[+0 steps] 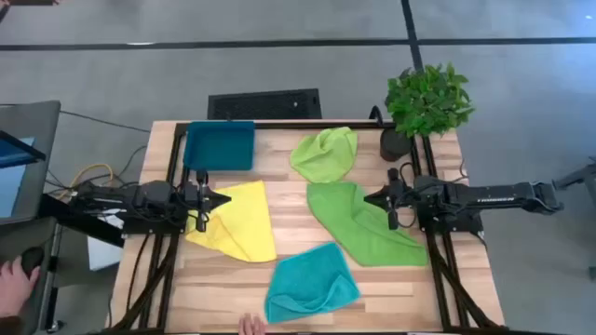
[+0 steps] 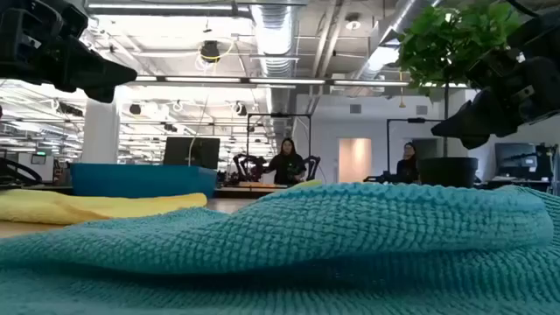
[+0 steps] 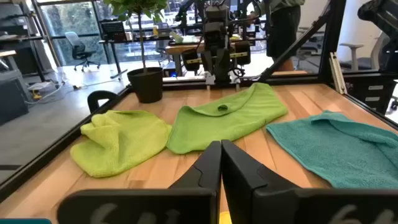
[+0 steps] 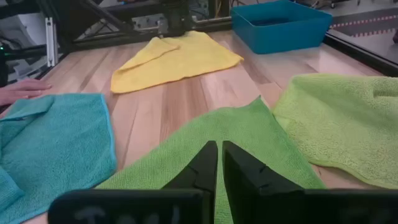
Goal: Fold microfiber towels
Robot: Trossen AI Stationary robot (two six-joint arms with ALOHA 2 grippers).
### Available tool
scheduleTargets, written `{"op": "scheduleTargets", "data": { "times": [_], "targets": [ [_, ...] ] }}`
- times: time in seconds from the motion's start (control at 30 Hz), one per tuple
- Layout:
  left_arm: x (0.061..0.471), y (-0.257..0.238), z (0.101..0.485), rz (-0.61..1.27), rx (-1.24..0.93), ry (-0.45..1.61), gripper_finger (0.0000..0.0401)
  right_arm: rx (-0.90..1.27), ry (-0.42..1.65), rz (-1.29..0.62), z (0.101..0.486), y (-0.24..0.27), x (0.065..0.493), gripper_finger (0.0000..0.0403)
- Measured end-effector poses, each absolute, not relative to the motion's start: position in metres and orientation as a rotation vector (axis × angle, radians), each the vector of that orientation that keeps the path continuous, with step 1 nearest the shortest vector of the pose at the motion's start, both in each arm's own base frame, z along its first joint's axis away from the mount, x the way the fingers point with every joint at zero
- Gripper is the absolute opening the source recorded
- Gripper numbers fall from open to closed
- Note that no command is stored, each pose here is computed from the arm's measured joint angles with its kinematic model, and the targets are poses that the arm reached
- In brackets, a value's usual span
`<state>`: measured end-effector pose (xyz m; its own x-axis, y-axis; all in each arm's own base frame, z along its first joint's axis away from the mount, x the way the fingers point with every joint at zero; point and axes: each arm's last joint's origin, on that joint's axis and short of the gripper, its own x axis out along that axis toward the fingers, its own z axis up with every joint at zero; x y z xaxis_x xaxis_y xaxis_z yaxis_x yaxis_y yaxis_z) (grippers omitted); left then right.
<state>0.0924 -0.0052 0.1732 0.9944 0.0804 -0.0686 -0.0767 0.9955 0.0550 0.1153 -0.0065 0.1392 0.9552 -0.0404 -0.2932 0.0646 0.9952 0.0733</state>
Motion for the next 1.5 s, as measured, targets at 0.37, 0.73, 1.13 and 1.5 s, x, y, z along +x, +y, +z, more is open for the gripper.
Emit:
{"op": "scheduleTargets", "data": {
  "times": [0.37, 0.73, 1.13, 1.5],
  "targets": [
    [0.0924, -0.0052, 0.1731, 0.079, 0.052, 0.071, 0.0000, 0.083, 0.296, -0.053, 0.1392, -0.0066, 0.1153, 0.0049],
    [0.0926, -0.0035, 0.1741, 0.140, -0.002, 0.055, 0.0000, 0.083, 0.296, -0.054, 0.1393, -0.0066, 0.1153, 0.0049],
    [0.0927, -0.0035, 0.1739, 0.140, 0.009, 0.059, 0.0000, 0.083, 0.295, -0.053, 0.1393, -0.0065, 0.1153, 0.0049],
    [0.0926, -0.0035, 0.1740, 0.140, 0.009, 0.059, 0.0000, -0.038, 0.308, -0.039, 0.1383, -0.0070, 0.1150, 0.0049]
  ]
}}
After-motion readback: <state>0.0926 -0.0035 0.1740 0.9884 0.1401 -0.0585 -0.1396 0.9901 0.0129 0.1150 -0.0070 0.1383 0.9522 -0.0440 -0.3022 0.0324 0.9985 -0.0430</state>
